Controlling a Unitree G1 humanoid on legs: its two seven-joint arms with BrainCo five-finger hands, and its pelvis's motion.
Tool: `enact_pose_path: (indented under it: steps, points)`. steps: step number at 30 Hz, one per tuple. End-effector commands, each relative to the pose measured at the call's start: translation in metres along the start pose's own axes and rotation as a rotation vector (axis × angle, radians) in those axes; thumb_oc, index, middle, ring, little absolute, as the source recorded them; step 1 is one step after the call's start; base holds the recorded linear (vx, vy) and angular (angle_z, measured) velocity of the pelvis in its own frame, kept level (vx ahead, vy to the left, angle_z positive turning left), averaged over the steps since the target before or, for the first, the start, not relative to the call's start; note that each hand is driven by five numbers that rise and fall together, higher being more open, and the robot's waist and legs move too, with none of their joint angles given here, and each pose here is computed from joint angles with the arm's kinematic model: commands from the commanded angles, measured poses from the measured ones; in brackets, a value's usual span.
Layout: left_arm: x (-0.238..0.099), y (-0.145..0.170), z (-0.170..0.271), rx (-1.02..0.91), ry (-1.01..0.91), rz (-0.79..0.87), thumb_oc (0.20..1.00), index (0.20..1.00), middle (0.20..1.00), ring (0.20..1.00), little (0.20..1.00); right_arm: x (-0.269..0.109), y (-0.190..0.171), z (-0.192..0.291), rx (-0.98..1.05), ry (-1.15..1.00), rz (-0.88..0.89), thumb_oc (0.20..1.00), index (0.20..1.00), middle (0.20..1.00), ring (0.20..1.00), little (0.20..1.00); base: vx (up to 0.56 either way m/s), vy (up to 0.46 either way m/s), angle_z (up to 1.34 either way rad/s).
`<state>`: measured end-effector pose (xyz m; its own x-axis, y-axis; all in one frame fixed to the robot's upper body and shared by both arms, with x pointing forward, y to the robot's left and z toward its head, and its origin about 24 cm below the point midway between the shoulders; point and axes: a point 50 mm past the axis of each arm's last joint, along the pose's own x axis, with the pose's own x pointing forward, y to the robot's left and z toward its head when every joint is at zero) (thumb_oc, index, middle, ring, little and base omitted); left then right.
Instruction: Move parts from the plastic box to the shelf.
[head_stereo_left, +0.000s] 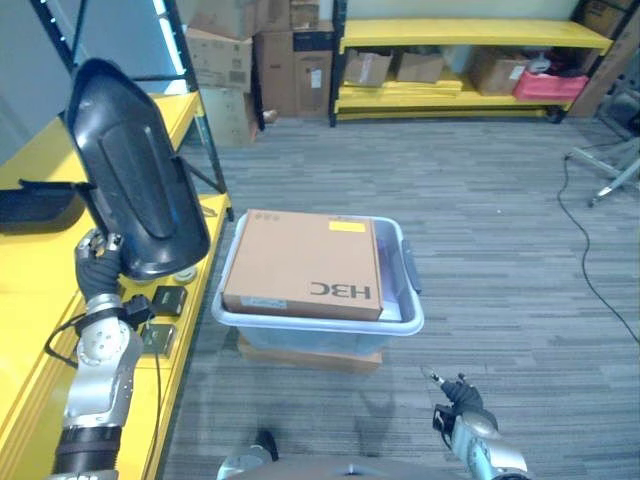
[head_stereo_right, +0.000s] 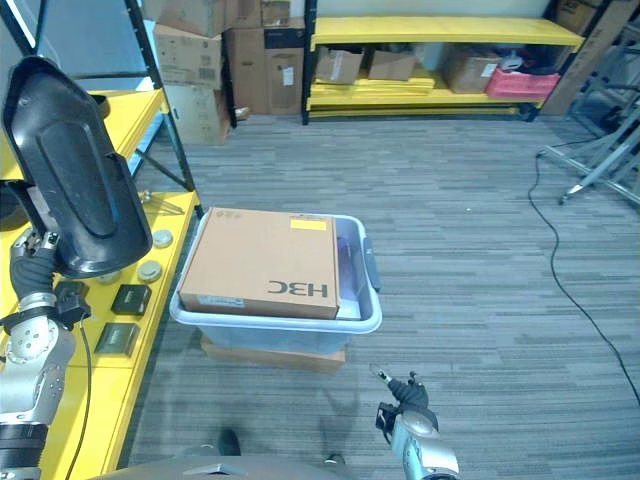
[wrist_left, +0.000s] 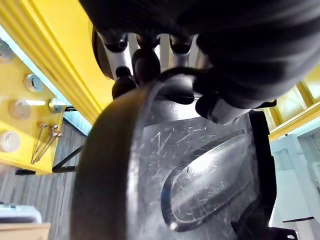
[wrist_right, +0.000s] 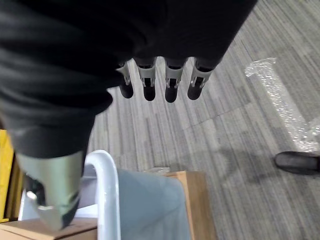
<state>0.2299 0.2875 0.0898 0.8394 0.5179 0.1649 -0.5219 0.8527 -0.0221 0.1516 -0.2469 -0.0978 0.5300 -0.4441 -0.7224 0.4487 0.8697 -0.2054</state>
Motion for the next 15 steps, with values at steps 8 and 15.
enact_pose_path:
  steps: [8,15]
  points:
    - [0.005,0.018,0.074,-0.007,-0.398,-0.088,0.200,0.200,0.200,0.200,0.200,-0.012,-0.034,-0.107,-0.342,0.427,0.041,1.000,1.000,1.000,1.000,1.000,-0.06,-0.016,0.61]
    - [-0.003,0.026,0.076,-0.049,-0.393,-0.072,0.200,0.200,0.200,0.200,0.200,-0.020,-0.043,-0.135,-0.398,0.530,0.115,1.000,1.000,1.000,1.000,1.000,-0.10,-0.104,1.32]
